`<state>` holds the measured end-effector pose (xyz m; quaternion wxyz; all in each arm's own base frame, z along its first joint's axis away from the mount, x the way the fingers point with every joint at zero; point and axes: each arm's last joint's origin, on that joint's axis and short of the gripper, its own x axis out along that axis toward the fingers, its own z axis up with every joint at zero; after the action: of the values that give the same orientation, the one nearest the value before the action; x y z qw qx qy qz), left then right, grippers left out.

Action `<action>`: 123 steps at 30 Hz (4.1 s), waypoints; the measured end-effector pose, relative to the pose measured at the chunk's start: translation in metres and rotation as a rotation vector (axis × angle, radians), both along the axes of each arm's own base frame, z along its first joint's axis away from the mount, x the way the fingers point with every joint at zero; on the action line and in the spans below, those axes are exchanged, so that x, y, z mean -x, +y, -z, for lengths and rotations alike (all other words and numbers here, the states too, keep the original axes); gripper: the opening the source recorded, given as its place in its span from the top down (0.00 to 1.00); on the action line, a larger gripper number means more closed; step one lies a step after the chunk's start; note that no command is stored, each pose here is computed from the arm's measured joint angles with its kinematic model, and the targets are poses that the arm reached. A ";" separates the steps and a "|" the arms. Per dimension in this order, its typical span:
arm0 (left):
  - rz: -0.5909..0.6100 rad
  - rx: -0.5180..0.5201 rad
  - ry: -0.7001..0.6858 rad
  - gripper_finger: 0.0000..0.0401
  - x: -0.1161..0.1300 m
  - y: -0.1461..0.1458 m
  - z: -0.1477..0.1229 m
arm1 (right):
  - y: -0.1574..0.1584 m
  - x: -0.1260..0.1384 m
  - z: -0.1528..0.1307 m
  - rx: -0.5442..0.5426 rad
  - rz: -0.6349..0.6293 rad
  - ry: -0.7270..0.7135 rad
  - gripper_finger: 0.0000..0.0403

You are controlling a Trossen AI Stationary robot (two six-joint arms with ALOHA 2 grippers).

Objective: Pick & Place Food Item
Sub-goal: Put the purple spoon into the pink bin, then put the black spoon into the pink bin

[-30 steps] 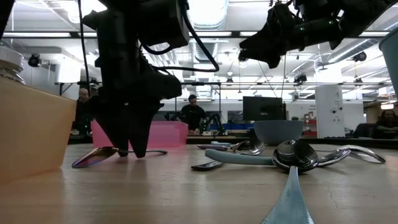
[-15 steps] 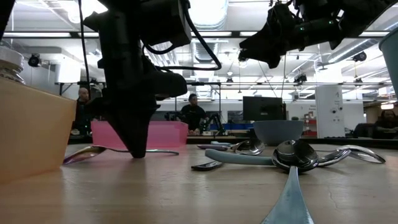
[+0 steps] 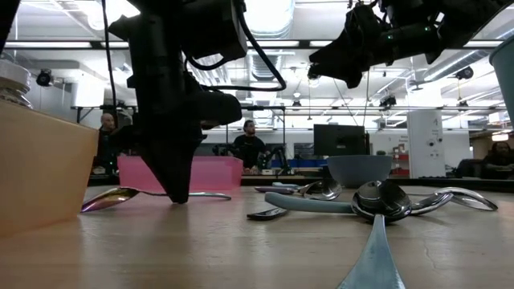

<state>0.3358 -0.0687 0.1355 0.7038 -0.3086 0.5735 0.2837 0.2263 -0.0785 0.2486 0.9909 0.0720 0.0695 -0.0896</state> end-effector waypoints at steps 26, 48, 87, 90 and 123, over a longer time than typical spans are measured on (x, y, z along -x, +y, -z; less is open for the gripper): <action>-0.166 -0.497 -0.281 0.99 0.037 0.037 -0.104 | 0.000 0.000 0.000 0.000 0.001 0.000 0.48; -0.459 -0.610 -0.265 0.99 0.076 0.199 -0.144 | 0.000 0.000 0.000 0.000 0.001 0.000 0.48; -0.521 -0.308 -0.207 0.95 0.141 0.248 -0.048 | 0.000 0.000 0.000 0.000 0.000 0.000 0.48; -0.520 -0.305 -0.203 0.87 0.141 0.247 -0.047 | 0.000 0.000 0.000 0.000 0.001 0.000 0.48; -0.022 -0.494 -0.516 0.59 0.098 0.193 -0.114 | 0.000 0.000 0.000 0.000 0.000 -0.001 0.48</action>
<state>0.2377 0.1240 0.2491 0.8759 -0.1968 0.2876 0.3338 0.2263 -0.0785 0.2486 0.9910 0.0719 0.0692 -0.0896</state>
